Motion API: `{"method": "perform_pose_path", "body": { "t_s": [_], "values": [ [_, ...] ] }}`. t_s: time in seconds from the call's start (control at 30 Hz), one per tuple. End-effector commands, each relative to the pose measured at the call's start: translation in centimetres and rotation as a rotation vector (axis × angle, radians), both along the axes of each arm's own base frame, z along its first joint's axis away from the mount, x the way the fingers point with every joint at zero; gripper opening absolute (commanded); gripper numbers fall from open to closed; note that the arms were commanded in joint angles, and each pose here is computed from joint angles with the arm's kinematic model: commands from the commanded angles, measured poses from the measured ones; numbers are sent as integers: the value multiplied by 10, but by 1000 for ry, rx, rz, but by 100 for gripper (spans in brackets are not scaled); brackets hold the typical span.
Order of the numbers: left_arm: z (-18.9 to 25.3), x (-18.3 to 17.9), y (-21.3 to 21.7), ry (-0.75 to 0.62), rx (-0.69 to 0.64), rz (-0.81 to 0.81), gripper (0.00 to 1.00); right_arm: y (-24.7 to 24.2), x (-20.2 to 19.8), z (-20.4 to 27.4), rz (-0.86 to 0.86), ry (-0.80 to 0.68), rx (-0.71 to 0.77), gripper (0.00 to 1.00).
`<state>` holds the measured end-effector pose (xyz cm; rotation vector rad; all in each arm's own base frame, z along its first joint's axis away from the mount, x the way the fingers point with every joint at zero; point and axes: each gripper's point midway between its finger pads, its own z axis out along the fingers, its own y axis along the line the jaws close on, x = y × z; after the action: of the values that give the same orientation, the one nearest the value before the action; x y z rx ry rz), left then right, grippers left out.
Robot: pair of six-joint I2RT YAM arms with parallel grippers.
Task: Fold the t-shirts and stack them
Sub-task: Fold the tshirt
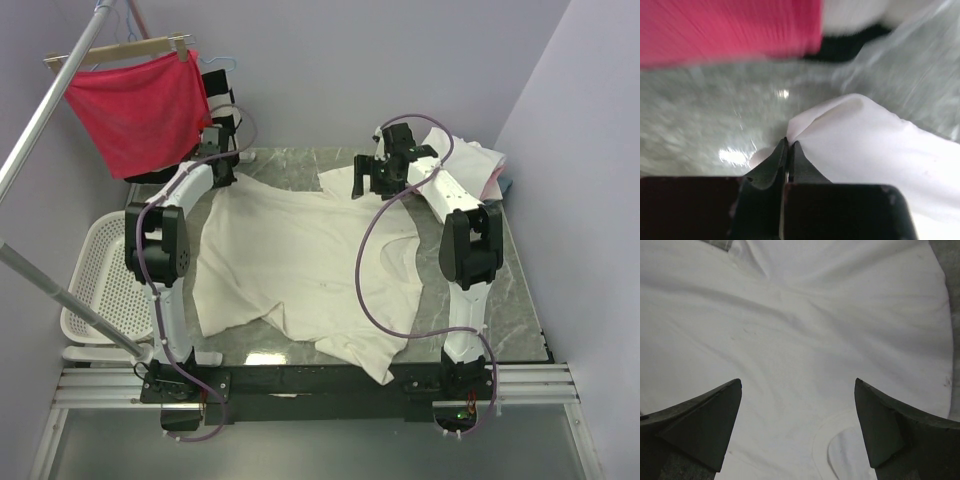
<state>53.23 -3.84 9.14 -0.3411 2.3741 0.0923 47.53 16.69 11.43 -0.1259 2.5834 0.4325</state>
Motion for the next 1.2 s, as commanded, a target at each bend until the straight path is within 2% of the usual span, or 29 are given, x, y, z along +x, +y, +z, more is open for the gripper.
{"method": "perform_pose_path", "body": {
  "t_s": [0.0, 0.03, 0.07, 0.1, 0.13, 0.17, 0.23, 0.27, 0.37, 0.57, 0.63, 0.8, 1.0, 1.17],
  "values": [
    [40, 30, 14, -118, 86, 18, 1, 5, 4, 0, 12, -13, 28, 100],
    [41, 33, 19, -117, 109, 34, 2, 5, 4, -3, 13, -7, 28, 100],
    [41, 32, 23, -114, 125, 51, 7, 6, 4, -3, 12, -7, 30, 100],
    [34, 29, 26, -99, 142, 56, 19, 6, 4, -6, 13, -1, 30, 100],
    [32, 28, 28, -99, 152, 57, 46, 6, 3, -8, 15, 4, 31, 100],
    [27, 26, 29, -85, 159, 57, 58, 6, 3, -8, 15, 5, 34, 100],
    [13, 15, 37, -28, 194, 102, 73, 11, 3, -9, 27, 10, 51, 100],
    [10, 12, 38, -16, 195, 117, 76, 13, 2, -9, 33, 18, 65, 100],
    [-1, -3, 38, 18, 184, 126, 81, 33, -9, -10, 83, 51, 129, 100],
    [-22, -45, 12, 70, 35, 77, 86, 87, -49, -24, 172, 127, 284, 100],
    [-31, -55, 5, 91, 10, 62, 87, 95, -58, -37, 175, 164, 293, 100],
    [-50, -79, -28, 154, -86, -8, 88, 85, -74, -67, 88, 229, 207, 100],
    [-81, -130, -87, 275, -173, -107, 88, 37, -139, -111, -63, 346, 62, 100],
    [-107, -181, -126, 365, -237, -180, 89, 6, -187, -121, -111, 393, -28, 100]
  ]
}}
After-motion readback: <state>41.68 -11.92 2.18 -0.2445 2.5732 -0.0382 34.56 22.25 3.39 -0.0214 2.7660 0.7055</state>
